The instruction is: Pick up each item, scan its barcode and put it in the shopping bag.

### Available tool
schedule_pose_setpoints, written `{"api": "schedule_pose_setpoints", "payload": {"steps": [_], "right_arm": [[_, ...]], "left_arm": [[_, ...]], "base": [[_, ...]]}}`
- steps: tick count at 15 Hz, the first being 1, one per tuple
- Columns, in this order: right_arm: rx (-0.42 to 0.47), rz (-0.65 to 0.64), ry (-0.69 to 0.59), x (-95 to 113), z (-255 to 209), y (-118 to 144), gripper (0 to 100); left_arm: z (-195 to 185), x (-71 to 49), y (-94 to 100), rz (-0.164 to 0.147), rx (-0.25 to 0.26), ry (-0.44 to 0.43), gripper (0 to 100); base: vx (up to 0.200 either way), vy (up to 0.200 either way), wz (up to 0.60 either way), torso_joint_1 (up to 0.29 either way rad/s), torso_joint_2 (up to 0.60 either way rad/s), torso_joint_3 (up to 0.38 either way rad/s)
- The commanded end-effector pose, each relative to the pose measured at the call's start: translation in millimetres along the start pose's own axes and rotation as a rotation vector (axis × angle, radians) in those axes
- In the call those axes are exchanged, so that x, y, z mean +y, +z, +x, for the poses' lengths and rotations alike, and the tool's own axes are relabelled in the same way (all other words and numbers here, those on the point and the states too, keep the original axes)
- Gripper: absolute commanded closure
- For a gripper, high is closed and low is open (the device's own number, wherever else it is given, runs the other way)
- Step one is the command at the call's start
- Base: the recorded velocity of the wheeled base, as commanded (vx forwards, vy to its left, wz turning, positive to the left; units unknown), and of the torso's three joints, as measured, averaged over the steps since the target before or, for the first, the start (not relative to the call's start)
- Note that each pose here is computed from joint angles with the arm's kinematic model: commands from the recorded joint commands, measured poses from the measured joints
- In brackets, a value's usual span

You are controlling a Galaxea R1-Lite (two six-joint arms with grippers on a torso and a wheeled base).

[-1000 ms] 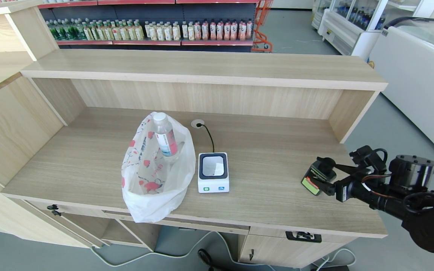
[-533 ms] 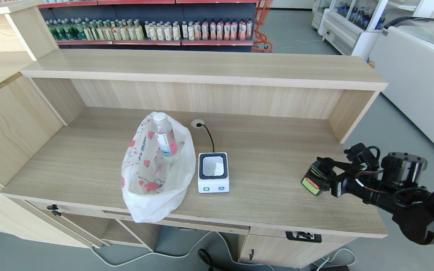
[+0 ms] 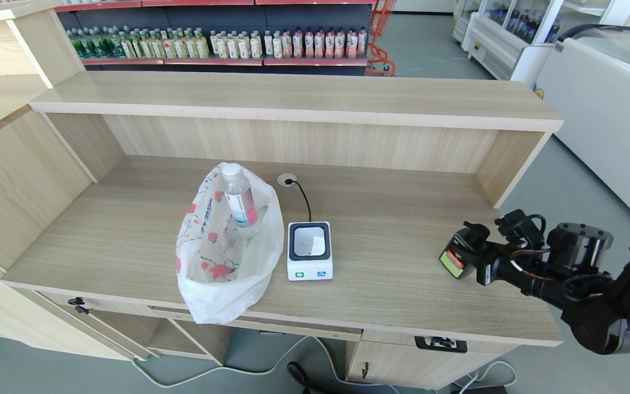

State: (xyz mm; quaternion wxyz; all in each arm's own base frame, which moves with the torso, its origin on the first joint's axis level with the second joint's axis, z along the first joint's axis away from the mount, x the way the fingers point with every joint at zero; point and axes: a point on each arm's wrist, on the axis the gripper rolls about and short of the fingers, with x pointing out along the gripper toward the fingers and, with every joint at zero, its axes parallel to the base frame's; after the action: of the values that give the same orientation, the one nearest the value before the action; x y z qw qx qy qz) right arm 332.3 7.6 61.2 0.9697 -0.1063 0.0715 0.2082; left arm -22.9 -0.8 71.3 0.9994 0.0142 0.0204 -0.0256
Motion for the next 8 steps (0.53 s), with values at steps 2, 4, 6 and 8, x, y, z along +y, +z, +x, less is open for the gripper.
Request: {"api": "schedule_pose_setpoints", "payload": {"steps": [2,4,6,8], "right_arm": [[-0.04,-0.062,-0.018,-2,-2,7,100],[-0.101,-0.19,-0.07,-10,-23,31,100],[-0.145,-0.255,-0.109,-4,-65,60,100],[-0.188,-0.413,-0.143,10,-103,78,100]], "left_arm": [[0,0.0,0.0,0.0,0.0,0.0,0],[0,0.0,0.0,0.0,0.0,0.0,0],[0,0.0,0.0,0.0,0.0,0.0,0],[0,0.0,0.0,0.0,0.0,0.0,0]], "base": [[0.0,0.0,0.0,0.0,0.0,0.0],[0.0,0.0,0.0,0.0,0.0,0.0],[0.0,0.0,0.0,0.0,0.0,0.0],[0.0,0.0,0.0,0.0,0.0,0.0]]}}
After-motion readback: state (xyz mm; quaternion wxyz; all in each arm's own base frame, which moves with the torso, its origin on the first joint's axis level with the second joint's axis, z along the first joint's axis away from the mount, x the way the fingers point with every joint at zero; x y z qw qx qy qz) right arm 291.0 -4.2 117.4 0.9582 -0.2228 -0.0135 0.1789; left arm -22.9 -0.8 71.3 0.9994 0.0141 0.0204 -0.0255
